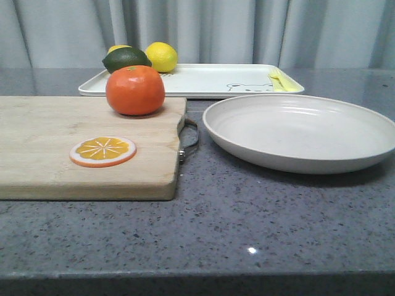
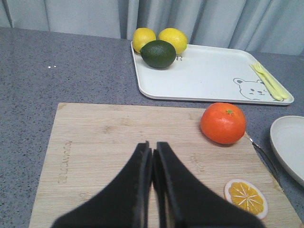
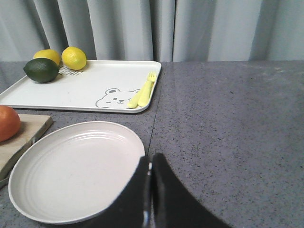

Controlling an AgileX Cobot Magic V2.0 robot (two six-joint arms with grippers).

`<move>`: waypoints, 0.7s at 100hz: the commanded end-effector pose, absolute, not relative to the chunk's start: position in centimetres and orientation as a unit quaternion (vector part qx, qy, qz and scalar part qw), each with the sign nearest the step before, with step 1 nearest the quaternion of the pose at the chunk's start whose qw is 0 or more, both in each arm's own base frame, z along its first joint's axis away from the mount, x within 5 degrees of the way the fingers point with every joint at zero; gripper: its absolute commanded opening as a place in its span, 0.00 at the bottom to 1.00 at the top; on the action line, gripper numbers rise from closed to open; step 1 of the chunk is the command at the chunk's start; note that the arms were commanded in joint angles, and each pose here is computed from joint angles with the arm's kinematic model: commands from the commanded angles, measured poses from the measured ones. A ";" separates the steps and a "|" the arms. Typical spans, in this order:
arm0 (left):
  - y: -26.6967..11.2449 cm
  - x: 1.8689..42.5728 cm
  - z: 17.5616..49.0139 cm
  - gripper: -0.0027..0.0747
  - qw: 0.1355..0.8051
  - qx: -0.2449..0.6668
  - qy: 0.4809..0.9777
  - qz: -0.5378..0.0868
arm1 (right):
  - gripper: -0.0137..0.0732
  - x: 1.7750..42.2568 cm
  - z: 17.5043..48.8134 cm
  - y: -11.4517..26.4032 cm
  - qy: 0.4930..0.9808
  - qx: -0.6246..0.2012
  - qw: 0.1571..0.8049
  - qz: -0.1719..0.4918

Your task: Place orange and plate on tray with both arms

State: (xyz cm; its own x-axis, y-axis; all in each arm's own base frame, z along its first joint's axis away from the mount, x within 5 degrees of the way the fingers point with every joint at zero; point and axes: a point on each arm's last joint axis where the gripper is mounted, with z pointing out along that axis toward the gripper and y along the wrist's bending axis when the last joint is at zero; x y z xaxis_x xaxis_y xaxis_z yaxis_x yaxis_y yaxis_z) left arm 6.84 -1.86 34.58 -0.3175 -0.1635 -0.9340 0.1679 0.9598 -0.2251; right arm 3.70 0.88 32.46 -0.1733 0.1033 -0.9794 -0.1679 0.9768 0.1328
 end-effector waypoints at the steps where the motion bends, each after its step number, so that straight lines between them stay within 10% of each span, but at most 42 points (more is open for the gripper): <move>1: -1.9 7.1 36.1 0.01 0.614 -0.005 0.774 -0.152 | 0.08 3.8 34.3 0.8 0.721 -0.017 0.684 0.109; 31: -1.9 7.1 36.1 0.08 0.614 -0.005 0.774 -0.152 | 0.20 3.8 34.4 0.8 0.717 -0.017 0.688 0.109; 56: -1.9 7.1 36.1 0.65 0.617 0.007 0.774 -0.143 | 0.74 3.9 34.7 0.8 0.705 -0.016 0.700 0.110; 70: -1.9 7.1 36.1 0.83 0.617 0.007 0.774 -0.143 | 0.82 3.9 34.8 0.8 0.705 -0.016 0.700 0.110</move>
